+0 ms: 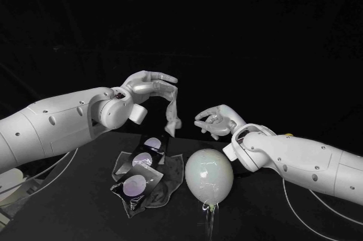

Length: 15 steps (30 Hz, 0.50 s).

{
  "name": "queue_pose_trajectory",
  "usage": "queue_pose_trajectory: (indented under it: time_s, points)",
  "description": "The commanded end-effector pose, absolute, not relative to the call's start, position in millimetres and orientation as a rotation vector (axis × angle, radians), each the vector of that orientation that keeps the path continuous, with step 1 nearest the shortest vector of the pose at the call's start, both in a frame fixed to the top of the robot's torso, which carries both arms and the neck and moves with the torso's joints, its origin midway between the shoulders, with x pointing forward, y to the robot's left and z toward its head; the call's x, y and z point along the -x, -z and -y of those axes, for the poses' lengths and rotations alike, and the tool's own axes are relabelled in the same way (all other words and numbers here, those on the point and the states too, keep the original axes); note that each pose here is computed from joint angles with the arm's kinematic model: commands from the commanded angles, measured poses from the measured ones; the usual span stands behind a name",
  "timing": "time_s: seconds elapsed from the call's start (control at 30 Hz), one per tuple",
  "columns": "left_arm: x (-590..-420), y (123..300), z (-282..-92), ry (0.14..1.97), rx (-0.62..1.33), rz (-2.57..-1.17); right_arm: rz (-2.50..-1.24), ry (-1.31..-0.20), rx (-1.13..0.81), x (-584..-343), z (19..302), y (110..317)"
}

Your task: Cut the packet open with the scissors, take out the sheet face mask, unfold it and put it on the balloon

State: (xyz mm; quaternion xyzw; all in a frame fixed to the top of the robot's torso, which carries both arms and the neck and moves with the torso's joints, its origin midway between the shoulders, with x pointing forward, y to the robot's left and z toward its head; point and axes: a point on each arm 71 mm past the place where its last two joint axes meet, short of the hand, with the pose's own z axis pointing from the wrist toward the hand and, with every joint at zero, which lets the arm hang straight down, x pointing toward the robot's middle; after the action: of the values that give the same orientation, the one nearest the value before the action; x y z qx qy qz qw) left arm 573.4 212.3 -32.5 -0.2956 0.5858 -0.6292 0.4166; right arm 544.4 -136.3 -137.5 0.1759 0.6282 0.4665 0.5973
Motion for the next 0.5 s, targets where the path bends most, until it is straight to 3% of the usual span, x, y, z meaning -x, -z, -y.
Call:
queue_pose_trajectory:
  time_s: [0.03,0.33,0.5]
  points:
    - [-571.1,31.1,-207.9,1.618,0.702,-1.493,-1.438,-1.155,-0.474,-545,132,136]
    - [-569.9,32.6,-205.3,1.620,0.694,-1.508,-1.441,-1.196,-0.494,-547,122,136]
    - [-565.6,35.2,-194.3,1.649,0.675,-1.542,-1.451,-1.198,-0.460,-547,115,136]
